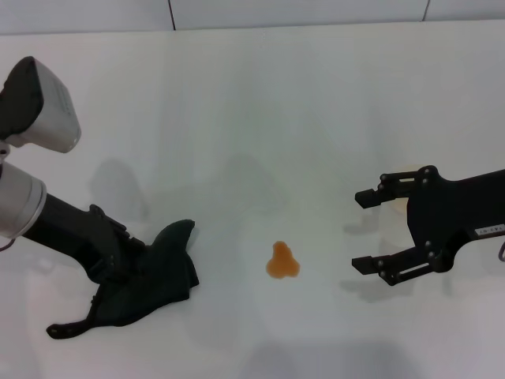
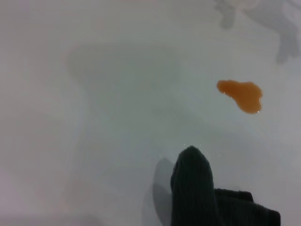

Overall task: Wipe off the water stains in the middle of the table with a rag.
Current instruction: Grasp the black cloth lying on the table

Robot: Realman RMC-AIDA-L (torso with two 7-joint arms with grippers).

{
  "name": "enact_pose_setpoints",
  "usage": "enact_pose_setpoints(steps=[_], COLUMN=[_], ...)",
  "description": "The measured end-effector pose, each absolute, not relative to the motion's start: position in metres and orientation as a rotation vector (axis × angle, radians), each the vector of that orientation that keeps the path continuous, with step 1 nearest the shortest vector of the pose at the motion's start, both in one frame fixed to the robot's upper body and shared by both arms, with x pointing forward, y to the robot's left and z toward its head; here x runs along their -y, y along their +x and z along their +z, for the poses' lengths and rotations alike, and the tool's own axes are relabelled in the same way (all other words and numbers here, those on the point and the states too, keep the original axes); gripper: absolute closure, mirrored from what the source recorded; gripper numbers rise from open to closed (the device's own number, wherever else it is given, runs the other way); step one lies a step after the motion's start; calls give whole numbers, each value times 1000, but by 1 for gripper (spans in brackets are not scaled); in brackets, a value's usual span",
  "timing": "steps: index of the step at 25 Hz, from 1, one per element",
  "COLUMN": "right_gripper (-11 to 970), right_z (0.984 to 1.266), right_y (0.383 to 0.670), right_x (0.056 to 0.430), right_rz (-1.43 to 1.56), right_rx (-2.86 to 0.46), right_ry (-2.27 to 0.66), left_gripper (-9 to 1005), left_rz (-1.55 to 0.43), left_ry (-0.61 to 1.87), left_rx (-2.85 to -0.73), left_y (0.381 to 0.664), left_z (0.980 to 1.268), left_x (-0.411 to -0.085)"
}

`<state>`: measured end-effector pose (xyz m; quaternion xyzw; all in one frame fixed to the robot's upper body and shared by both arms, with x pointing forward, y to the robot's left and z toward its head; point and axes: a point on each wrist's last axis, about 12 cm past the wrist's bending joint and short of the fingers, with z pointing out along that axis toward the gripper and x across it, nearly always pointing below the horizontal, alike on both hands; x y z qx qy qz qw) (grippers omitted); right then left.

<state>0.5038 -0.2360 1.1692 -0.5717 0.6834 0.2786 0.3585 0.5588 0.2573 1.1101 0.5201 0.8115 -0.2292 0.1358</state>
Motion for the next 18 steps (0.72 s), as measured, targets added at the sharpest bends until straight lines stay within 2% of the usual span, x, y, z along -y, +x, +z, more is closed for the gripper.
enact_pose_setpoints(steps=[18], right_gripper=[102], right_z=[1171], right_y=[503], right_x=[235], right_rz=[729], right_rx=[-1754], right_ry=[-1472], left_gripper=[723], left_rz=[-701], left_ry=[1494], left_rx=[-2320], left_y=[562], left_z=[1109], left_x=[-248])
